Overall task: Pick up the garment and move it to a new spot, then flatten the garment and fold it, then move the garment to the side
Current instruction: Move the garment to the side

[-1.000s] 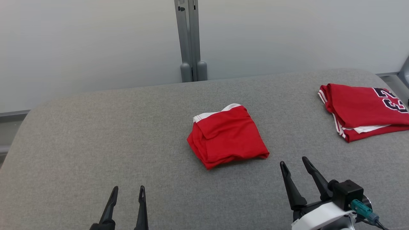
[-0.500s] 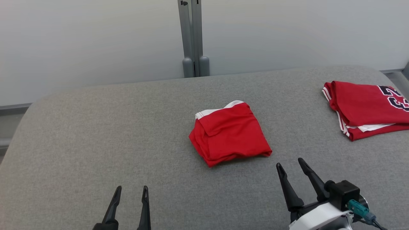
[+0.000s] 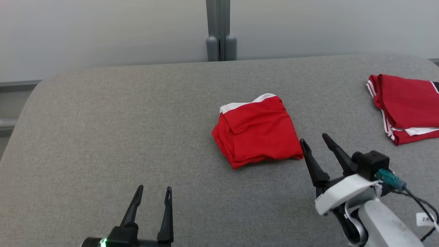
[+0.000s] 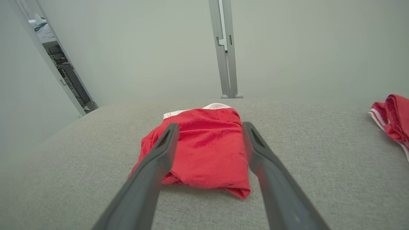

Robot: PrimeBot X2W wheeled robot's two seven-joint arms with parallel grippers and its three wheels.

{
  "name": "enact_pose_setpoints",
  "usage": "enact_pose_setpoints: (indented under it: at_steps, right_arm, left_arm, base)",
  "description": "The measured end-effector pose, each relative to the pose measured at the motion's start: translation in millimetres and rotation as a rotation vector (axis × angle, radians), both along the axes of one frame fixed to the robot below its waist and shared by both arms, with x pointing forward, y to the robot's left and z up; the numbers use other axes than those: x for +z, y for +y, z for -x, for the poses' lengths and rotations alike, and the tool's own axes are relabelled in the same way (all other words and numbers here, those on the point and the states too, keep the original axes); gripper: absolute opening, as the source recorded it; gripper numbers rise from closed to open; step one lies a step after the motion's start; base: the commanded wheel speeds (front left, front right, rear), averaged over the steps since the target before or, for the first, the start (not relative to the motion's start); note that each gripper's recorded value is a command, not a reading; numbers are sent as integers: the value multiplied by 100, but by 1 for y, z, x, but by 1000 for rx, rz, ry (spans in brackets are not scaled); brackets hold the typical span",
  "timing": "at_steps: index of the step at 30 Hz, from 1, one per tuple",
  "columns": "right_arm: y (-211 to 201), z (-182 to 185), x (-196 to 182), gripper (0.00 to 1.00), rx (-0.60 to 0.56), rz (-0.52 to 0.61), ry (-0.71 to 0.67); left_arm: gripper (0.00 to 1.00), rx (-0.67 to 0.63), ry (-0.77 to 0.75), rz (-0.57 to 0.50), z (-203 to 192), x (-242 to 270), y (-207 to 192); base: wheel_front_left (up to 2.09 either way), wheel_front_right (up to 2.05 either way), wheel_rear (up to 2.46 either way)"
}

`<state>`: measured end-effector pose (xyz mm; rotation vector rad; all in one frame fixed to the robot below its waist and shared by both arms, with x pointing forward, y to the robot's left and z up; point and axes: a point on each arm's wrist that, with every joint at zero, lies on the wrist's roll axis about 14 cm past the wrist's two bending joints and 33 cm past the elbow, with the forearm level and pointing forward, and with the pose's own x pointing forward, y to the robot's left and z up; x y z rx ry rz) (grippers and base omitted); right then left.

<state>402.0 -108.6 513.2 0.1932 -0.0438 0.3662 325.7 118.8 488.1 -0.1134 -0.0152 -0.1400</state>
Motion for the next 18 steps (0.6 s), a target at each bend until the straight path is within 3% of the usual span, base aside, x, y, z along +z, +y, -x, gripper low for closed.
enact_pose_setpoints:
  at_steps: [10,18]
  right_arm:
    - [-16,-68,-32,100,44,-6,175]
    - [-21,-98,-73,100,87,-21,373]
  left_arm:
    - [100,-17,11,17,-30,-3,-6]
    - [100,6,45,20,-50,-15,0]
  base:
    - [0,0,0]
    - [0,0,0]
